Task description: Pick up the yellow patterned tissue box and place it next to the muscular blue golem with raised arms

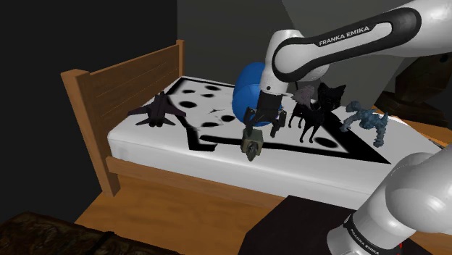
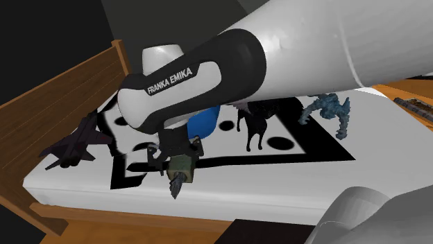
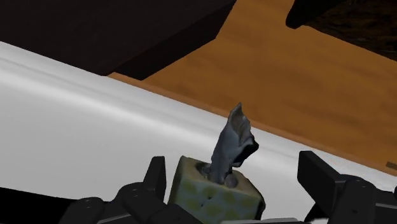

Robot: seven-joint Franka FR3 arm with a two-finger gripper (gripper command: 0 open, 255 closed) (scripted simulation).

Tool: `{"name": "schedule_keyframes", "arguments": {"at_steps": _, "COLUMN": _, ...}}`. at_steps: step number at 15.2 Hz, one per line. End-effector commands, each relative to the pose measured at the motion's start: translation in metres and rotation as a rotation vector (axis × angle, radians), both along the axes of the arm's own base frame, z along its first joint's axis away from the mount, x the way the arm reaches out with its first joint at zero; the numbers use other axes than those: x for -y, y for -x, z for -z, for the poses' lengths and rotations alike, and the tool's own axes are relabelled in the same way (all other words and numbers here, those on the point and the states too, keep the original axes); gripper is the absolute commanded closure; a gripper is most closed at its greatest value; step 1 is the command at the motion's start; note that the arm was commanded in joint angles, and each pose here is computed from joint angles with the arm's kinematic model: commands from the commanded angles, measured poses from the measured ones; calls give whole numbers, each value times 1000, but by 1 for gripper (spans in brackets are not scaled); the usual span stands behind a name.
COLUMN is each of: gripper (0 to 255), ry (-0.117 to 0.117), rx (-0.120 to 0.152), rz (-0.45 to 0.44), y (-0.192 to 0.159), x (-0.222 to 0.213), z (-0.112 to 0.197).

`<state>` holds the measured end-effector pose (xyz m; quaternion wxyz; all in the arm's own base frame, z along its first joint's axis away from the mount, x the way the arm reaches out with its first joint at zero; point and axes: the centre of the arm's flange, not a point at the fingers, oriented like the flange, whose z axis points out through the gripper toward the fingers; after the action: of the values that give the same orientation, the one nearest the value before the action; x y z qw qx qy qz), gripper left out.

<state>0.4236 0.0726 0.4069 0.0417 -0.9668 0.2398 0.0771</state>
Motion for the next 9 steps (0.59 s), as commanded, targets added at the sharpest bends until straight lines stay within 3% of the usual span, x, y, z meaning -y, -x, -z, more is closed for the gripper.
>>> {"name": "schedule_keyframes", "arguments": {"at_steps": 1, "gripper": 0, "ry": -21, "rx": -23, "rz": 65, "y": -12, "x": -9, "z": 21}}
{"name": "schedule_keyframes", "arguments": {"at_steps": 9, "gripper": 0, "ry": -22, "rx": -25, "rz": 68, "y": -7, "x": -15, "z": 61}}
